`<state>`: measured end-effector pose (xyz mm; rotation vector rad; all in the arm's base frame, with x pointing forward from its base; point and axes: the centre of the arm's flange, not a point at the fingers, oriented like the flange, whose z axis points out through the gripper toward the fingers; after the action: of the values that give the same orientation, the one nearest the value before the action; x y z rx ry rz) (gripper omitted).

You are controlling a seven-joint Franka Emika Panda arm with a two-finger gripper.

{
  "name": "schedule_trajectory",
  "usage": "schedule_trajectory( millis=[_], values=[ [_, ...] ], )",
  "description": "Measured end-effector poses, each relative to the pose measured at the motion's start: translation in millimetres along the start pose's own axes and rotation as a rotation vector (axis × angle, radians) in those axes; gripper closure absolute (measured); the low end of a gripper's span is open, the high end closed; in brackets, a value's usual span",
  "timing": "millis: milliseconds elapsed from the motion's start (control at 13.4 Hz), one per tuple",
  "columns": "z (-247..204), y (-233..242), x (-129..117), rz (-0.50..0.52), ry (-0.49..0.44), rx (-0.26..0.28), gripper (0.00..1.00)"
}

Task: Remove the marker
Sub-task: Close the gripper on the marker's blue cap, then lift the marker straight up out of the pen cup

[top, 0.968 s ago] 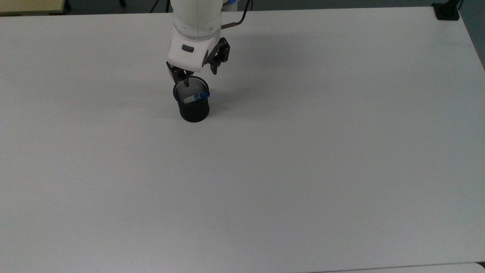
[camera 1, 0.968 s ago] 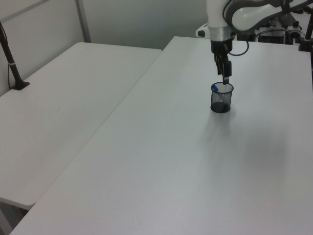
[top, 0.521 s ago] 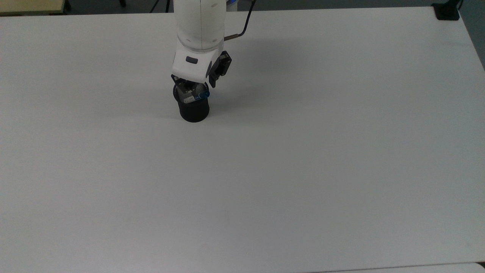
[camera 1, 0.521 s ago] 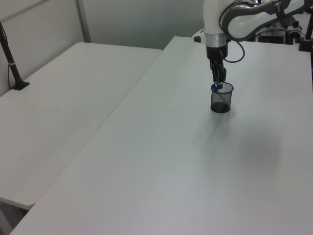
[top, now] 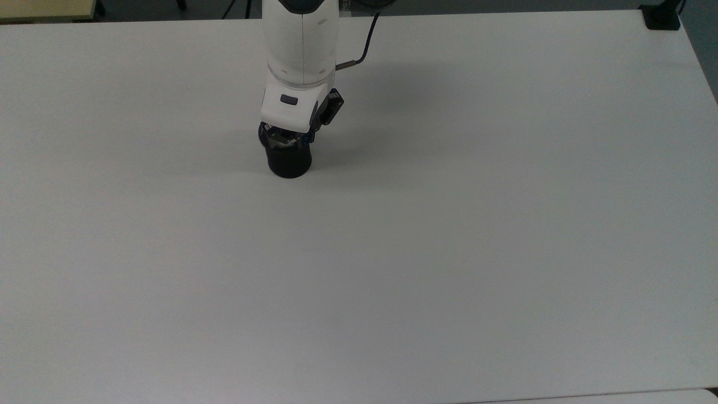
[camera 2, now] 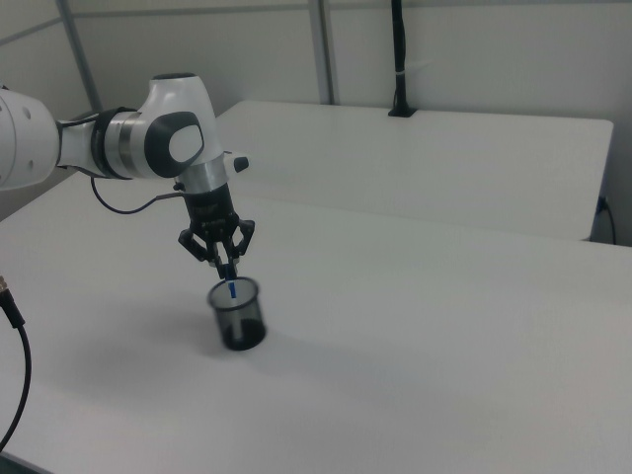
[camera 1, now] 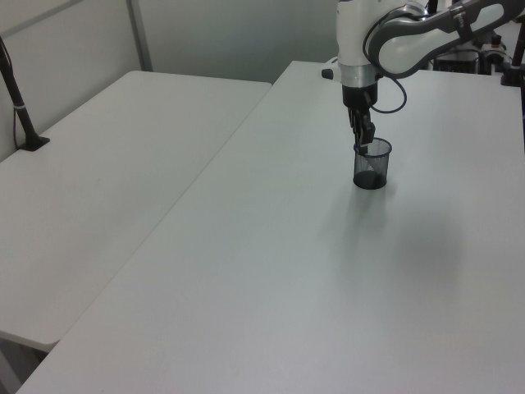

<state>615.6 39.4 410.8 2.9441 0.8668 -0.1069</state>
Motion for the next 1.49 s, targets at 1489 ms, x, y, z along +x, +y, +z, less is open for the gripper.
schedule_trajectory(
  millis=[1489],
  values=[
    [-126,12,-42,0.066,0.069,-0.046,0.82]
  ],
)
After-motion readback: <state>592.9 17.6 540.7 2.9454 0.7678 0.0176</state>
